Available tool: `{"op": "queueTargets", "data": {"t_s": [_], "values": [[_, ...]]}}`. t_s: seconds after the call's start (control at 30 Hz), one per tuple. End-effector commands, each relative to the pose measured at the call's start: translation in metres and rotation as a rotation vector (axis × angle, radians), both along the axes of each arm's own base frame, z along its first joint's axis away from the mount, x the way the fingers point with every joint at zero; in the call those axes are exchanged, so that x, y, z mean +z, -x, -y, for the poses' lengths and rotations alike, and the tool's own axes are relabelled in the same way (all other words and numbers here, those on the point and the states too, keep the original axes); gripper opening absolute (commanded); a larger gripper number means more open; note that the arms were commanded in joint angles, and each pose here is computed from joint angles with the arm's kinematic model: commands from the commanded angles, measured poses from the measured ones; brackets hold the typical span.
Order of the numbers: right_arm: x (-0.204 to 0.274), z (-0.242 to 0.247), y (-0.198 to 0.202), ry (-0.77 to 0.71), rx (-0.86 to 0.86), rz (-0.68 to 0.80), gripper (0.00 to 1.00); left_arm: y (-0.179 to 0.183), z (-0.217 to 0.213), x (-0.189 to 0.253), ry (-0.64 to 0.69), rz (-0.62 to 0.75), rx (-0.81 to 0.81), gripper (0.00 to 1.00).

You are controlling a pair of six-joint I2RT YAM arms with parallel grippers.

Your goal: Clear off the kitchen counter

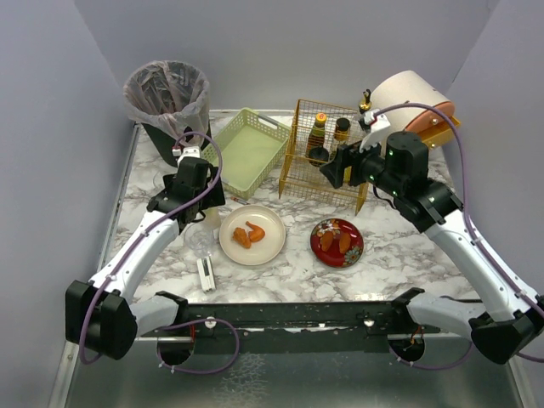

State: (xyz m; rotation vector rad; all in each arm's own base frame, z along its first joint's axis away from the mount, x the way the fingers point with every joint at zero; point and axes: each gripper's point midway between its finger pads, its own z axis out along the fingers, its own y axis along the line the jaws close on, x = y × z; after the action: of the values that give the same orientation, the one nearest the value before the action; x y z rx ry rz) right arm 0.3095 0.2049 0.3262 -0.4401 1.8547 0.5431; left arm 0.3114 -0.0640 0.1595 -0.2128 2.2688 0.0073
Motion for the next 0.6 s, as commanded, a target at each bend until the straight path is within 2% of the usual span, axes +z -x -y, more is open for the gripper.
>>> {"op": "queueTargets", "data": {"t_s": [0.0,0.23,0.57], "values": [[-0.024,0.009,0.019,-0.008,-0.011,-0.066,0.77,-0.003,0.003,-0.009,0.03,-0.024,0.017,0.99],[-0.053,0.021,0.03,0.014,-0.047,-0.119,0.78,-0.003,0.001,-0.031,0.053,-0.092,0.047,0.98],[-0.043,0.022,0.028,-0.039,-0.08,-0.099,0.78,0.009,-0.003,-0.052,0.08,-0.169,0.085,0.89]]}}
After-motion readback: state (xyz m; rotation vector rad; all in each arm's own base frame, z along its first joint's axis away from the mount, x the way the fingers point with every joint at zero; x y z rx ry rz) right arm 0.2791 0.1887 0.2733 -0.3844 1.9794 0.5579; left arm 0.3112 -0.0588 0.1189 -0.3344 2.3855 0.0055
